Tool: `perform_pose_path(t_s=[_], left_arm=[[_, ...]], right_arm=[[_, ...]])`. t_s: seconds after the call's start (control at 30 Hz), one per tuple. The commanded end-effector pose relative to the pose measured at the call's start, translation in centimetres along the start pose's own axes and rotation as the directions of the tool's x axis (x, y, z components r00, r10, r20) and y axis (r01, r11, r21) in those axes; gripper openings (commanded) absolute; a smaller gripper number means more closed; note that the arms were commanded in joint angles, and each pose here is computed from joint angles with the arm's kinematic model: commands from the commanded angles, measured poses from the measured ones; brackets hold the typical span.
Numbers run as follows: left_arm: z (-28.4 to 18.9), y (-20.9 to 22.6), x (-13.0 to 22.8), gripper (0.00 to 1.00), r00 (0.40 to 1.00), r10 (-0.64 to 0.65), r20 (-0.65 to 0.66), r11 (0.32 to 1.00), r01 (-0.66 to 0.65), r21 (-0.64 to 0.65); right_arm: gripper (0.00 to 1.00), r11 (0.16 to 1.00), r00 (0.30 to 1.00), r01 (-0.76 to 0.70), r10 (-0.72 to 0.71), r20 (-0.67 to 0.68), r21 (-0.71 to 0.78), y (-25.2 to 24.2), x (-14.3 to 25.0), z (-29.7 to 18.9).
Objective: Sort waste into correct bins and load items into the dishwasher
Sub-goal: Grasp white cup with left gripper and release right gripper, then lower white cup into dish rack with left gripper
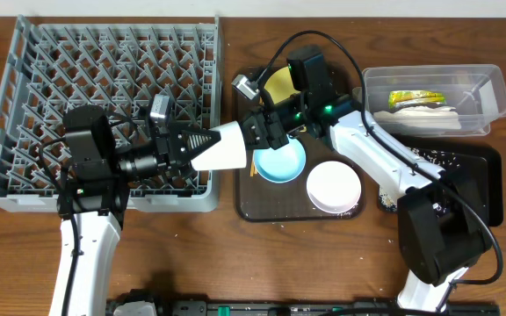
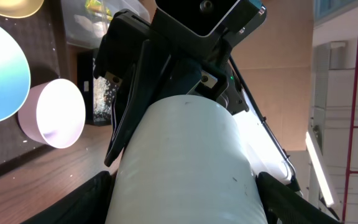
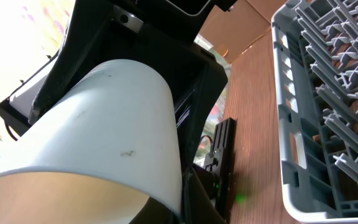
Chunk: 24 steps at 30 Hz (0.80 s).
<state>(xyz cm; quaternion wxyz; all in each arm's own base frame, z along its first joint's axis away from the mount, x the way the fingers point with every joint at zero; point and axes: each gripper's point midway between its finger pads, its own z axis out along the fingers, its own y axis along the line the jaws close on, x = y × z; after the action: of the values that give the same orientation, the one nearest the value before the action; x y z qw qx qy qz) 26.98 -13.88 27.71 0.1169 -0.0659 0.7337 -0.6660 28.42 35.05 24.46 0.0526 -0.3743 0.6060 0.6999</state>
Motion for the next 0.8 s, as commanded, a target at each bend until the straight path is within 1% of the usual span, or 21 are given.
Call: perform_pose_path(t_s=[0.0, 0.07, 0.1, 0.17, 0.23, 0.3, 0.37, 0.4, 0.43, 0.47, 0.53, 0.57, 0.6, 0.67, 0.77], left_arm=[[-0.1, -1.4, 0.9, 0.65, 0.998, 0.035, -0.049, 0.999, -0.033, 0.042], [-0.1, -1.4, 0.9, 0.55, 0.998, 0.036, -0.049, 0.999, -0.034, 0.042], [-0.1, -1.4, 0.9, 0.49, 0.998, 0.036, -0.049, 0.999, -0.034, 0.042], [-0.1, -1.3, 0.8, 0.41, 0.998, 0.039, -0.045, 0.999, -0.037, 0.04], [-0.1, -1.3, 0.7, 0.38, 0.999, 0.039, -0.038, 0.999, -0.038, 0.035], [-0.1, -1.3, 0.6, 0.37, 0.998, 0.048, -0.034, 0.998, -0.047, 0.034], [-0.1, -1.6, 0.4, 0.36, 0.996, 0.083, -0.03, 0.996, -0.082, 0.039], [-0.1, -1.8, 0.3, 0.36, 0.995, 0.1, -0.028, 0.994, -0.099, 0.042], [-0.1, -2.0, 0.1, 0.35, 0.993, 0.121, -0.02, 0.992, -0.12, 0.041], [-0.1, -2.1, -0.1, 0.35, 0.99, 0.138, -0.011, 0.99, -0.138, 0.039], [-0.2, -2.1, -1.0, 0.34, 0.985, 0.17, 0.03, 0.985, -0.171, 0.019], [-0.4, -1.9, -1.6, 0.34, 0.982, 0.179, 0.061, 0.984, -0.18, 0.001], [-0.6, -1.7, -2.3, 0.31, 0.976, 0.194, 0.096, 0.981, -0.193, -0.021], [-1.2, -0.9, -4.1, 0.3, 0.961, 0.204, 0.189, 0.978, -0.192, -0.082], [-2.5, 0.2, -6.6, 0.3, 0.922, 0.22, 0.318, 0.97, -0.172, -0.171]], right_arm=[[0.01, 0.999, 1.0, -0.025, 0.025, 0.01, 0.03, -1.4, 0.1, -0.1], [0.02, 0.999, 1.0, -0.024, 0.024, 0.013, 0.031, -1.5, 0.0, -0.2], [0.06, 0.999, 1.0, -0.024, 0.023, 0.014, 0.032, -1.5, 0.0, -0.2], [0.26, 0.999, 1.0, -0.02, 0.02, 0.017, 0.034, -1.5, -0.1, -0.4], [0.46, 0.999, 1.0, -0.018, 0.017, 0.023, 0.037, -1.5, -0.4, -0.6], [0.53, 0.999, 0.999, -0.023, 0.021, 0.032, 0.048, -1.7, -0.6, -0.9], [0.54, 0.994, 0.997, -0.053, 0.047, 0.066, 0.098, -2.5, -1.1, -1.8], [0.57, 0.99, 0.995, -0.066, 0.056, 0.087, 0.127, -3.1, -1.4, -2.3], [0.66, 0.982, 0.991, -0.085, 0.066, 0.116, 0.167, -3.8, -1.8, -3.2], [0.71, 0.975, 0.988, -0.099, 0.072, 0.139, 0.198, -4.4, -2.1, -3.9], [0.76, 0.951, 0.975, -0.144, 0.089, 0.202, 0.273, -5.9, -2.6, -5.9], [0.79, 0.941, 0.969, -0.163, 0.096, 0.228, 0.298, -6.4, -2.8, -6.9], [0.84, 0.927, 0.961, -0.191, 0.108, 0.256, 0.323, -6.9, -2.9, -8.0], [0.92, 0.899, 0.945, -0.239, 0.129, 0.299, 0.368, -7.9, -2.9, -9.6], [0.98, 0.84, 0.923, -0.31, 0.153, 0.352, 0.445, -9.1, -2.4, -11.7]])
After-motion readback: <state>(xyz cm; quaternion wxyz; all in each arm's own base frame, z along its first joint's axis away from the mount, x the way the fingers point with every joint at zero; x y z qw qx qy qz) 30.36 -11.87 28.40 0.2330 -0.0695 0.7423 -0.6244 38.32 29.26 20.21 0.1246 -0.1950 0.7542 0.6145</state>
